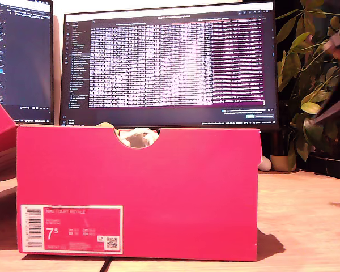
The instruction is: Close the red shoebox by pushing the lid with your left arm and holding the box in place with your right arm
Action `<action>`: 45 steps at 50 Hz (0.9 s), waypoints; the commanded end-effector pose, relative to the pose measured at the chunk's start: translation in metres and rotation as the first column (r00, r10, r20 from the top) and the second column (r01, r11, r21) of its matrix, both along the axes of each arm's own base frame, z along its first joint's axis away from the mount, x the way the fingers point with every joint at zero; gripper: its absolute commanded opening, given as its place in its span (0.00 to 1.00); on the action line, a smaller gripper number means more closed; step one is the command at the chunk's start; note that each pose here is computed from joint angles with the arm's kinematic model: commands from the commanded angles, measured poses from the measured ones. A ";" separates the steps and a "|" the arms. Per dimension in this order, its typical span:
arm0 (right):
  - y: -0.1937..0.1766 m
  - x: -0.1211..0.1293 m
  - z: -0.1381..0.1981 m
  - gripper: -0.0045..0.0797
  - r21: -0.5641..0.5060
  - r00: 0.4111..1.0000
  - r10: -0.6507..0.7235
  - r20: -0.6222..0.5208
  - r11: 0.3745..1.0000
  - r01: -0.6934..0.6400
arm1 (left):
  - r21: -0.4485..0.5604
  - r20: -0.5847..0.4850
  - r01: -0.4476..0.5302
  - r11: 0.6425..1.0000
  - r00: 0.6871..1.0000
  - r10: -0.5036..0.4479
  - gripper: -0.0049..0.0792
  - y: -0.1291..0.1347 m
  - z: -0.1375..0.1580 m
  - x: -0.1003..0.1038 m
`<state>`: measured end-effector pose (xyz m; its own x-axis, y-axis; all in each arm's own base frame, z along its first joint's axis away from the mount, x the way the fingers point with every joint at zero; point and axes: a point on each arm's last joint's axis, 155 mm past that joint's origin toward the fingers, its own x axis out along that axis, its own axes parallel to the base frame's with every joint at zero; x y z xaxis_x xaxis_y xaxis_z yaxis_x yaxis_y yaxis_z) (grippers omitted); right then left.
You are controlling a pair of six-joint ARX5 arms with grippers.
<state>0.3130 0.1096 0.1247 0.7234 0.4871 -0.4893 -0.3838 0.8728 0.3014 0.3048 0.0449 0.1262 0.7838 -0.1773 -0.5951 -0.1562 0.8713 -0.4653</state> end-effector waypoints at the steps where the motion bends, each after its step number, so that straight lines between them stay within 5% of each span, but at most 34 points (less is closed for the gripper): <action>1: 0.007 0.002 -0.002 0.04 -0.001 1.000 0.024 0.005 1.000 -0.024 | 0.022 -0.010 0.013 1.000 1.000 -0.013 0.04 0.009 0.002 0.007; 22: 0.036 0.020 -0.016 0.04 -0.019 0.993 0.110 -0.046 0.994 -0.111 | -0.147 -0.254 0.081 0.986 0.960 -0.116 0.04 0.012 -0.048 0.020; 45: 0.088 0.018 -0.036 0.04 -0.027 0.965 0.241 -0.099 0.969 -0.245 | -0.265 -0.371 0.087 0.960 0.910 -0.185 0.04 -0.001 -0.088 0.008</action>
